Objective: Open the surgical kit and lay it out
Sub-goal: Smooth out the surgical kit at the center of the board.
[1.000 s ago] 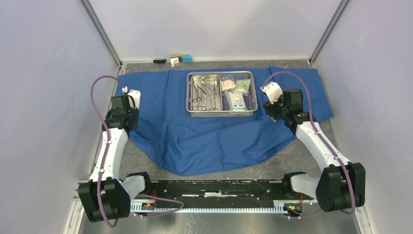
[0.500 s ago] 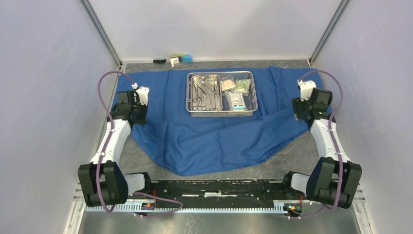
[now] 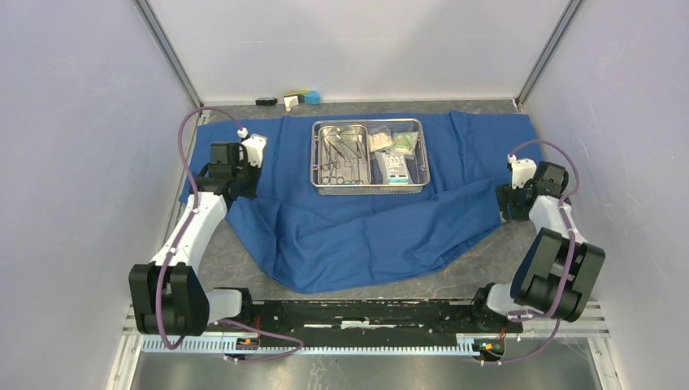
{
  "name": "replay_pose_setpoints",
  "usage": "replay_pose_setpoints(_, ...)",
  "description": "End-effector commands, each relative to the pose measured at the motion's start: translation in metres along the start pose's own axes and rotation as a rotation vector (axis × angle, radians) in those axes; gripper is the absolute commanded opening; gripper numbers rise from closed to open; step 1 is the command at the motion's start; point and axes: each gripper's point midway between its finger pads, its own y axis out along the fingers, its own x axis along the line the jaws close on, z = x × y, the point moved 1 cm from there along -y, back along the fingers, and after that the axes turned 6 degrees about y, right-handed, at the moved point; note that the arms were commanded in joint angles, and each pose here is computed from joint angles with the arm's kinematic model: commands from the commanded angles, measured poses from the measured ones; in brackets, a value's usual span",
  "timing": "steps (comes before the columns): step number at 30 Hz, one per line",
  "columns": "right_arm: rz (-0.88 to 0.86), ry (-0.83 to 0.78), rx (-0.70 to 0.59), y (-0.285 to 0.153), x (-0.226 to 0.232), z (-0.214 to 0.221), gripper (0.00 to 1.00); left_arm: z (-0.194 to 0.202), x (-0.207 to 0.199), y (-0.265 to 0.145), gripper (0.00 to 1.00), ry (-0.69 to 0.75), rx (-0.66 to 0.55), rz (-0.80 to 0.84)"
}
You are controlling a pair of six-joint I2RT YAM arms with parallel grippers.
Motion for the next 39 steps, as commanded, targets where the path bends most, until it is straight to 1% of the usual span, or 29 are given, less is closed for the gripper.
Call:
replay_pose_setpoints(1, -0.077, 0.088, -0.049, 0.016, 0.001, -0.016, 0.80, -0.032, 0.006, -0.004, 0.02, 0.002, -0.085, -0.036)
replay_pose_setpoints(4, -0.138, 0.173, -0.035, 0.028, 0.003, -0.012, 0.82, -0.034, 0.006, -0.005, 0.02, -0.007, -0.084, -0.051)
replay_pose_setpoints(8, -0.191, 0.262, -0.050, 0.037, -0.001, -0.008, 0.82, -0.039, 0.008, -0.006, 0.02, -0.029, -0.093, -0.062)
replay_pose_setpoints(10, -0.223, 0.286, -0.058, 0.039, 0.001, -0.009, 0.81, -0.041, 0.009, -0.006, 0.02, -0.037, -0.093, -0.068)
replay_pose_setpoints(13, -0.302, 0.313, -0.088, 0.040, 0.009, -0.013, 0.76, -0.042, 0.011, -0.005, 0.02, -0.044, -0.090, -0.076)
replay_pose_setpoints(18, -0.358, 0.328, -0.134, 0.041, 0.015, -0.025, 0.60, -0.045, 0.012, -0.004, 0.02, -0.050, -0.090, -0.082)
replay_pose_setpoints(21, -0.382, 0.338, -0.158, 0.042, 0.016, -0.031, 0.47, -0.045, 0.012, -0.004, 0.02, -0.049, -0.090, -0.082)
replay_pose_setpoints(25, -0.394, 0.349, -0.190, 0.040, 0.016, -0.039, 0.33, -0.044, 0.016, -0.005, 0.02, -0.044, -0.079, -0.106)
replay_pose_setpoints(28, -0.387, 0.341, -0.234, 0.033, 0.014, -0.048, 0.25, -0.044, 0.017, -0.005, 0.02, -0.038, -0.073, -0.106)
replay_pose_setpoints(30, -0.386, 0.333, -0.266, 0.028, 0.012, -0.056, 0.16, -0.044, 0.018, -0.005, 0.02, -0.037, -0.070, -0.111)
replay_pose_setpoints(32, -0.382, 0.334, -0.297, 0.022, 0.010, -0.064, 0.02, -0.045, 0.020, -0.005, 0.02, -0.034, -0.068, -0.118)
replay_pose_setpoints(36, -0.385, 0.342, -0.348, 0.016, 0.007, -0.083, 0.00, -0.047, 0.022, -0.004, 0.02, -0.032, -0.059, -0.125)
replay_pose_setpoints(39, -0.358, 0.332, -0.362, 0.017, 0.008, -0.099, 0.00, -0.049, 0.024, -0.003, 0.02, -0.033, -0.054, -0.130)
